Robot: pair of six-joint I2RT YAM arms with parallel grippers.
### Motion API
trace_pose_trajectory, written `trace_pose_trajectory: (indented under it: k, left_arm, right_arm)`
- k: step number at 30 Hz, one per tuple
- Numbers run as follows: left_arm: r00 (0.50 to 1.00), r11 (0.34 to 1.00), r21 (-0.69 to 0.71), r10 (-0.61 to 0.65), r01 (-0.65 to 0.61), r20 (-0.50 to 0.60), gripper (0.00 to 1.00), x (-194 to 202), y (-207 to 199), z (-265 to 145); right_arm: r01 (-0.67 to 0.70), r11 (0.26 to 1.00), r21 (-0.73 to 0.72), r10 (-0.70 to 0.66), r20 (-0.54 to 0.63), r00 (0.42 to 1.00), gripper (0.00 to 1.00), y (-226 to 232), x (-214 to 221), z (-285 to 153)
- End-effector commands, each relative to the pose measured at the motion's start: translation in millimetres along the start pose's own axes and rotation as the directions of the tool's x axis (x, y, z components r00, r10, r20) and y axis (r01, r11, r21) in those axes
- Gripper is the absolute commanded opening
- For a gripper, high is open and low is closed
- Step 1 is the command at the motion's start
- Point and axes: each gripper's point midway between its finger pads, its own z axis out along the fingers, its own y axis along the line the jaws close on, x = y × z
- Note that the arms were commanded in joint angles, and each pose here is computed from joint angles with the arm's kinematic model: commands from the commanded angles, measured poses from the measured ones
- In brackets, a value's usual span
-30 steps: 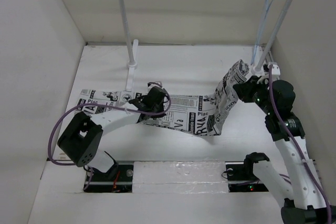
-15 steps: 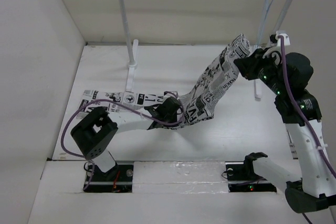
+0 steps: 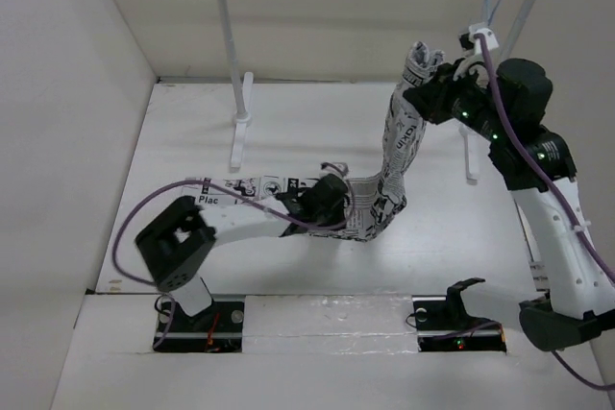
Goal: Place the trousers on the hanger
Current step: Fold the trousers at the center of the board.
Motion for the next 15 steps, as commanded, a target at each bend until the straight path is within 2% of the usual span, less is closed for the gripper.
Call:
trace_pose_trajectory:
  k: [1,3,4,5,6,7,8,9,10,11,12,14,15]
  left_arm:
    - [0.965,0.993,-0.054,-0.089,0.105,0.247,0.00,-78,45,-77]
    - [0.934,0.981,-0.101,-0.123,0.165,0.334,0.00,-101,80,-114]
    - [0.889,0.978,-0.057,-0.156,0.200,0.430,0.00,-124,86,-153]
    - [0.843,0.952,-0.102,-0.203,0.289,0.498,0.00,-143,125,-176]
    - [0.807,0.940,-0.109,-0.214,0.324,0.551,0.00,-155,142,-198]
    - [0.745,0.932,-0.082,-0.227,0.352,0.627,0.00,-173,151,-234]
    - [0.677,0.891,-0.115,-0.244,0.439,0.694,0.00,-186,188,-263]
    - [0.648,0.881,-0.121,-0.237,0.458,0.724,0.00,-193,199,-281]
    - [0.597,0.869,-0.119,-0.224,0.480,0.770,0.00,-208,204,-307]
    - [0.573,0.844,-0.150,-0.208,0.515,0.793,0.00,-212,213,-323]
    - [0.540,0.812,-0.182,-0.185,0.554,0.821,0.00,-221,224,-338]
    - [0.460,0.822,-0.157,-0.139,0.547,0.877,0.00,-249,213,-384]
    - [0.419,0.796,-0.161,-0.125,0.583,0.900,0.00,-255,221,-401]
  right_arm:
    - [0.080,0.991,-0.110,-0.068,0.109,0.992,0.00,37,-33,17]
    - [0.097,0.985,-0.146,-0.081,0.114,0.990,0.00,52,-36,28]
    - [0.099,0.978,-0.183,-0.086,0.081,0.993,0.00,69,-24,46]
    - [0.110,0.973,-0.204,-0.092,0.096,0.991,0.00,81,-29,52]
    - [0.114,0.967,-0.226,-0.096,0.090,0.991,0.00,92,-25,61]
    - [0.114,0.962,-0.249,-0.097,0.082,0.992,0.00,103,-21,71]
    - [0.114,0.946,-0.302,-0.102,0.055,0.993,0.00,126,-5,92]
    - [0.116,0.937,-0.330,-0.101,0.062,0.993,0.00,141,-6,99]
    - [0.118,0.931,-0.345,-0.103,0.061,0.993,0.00,152,-3,109]
    - [0.115,0.912,-0.395,-0.119,0.015,0.993,0.00,179,25,134]
    - [0.121,0.896,-0.428,-0.117,0.037,0.992,0.00,196,19,140]
    - [0.118,0.851,-0.513,-0.119,0.031,0.992,0.00,234,37,160]
    - [0.103,0.823,-0.559,-0.144,-0.030,0.989,0.00,263,79,182]
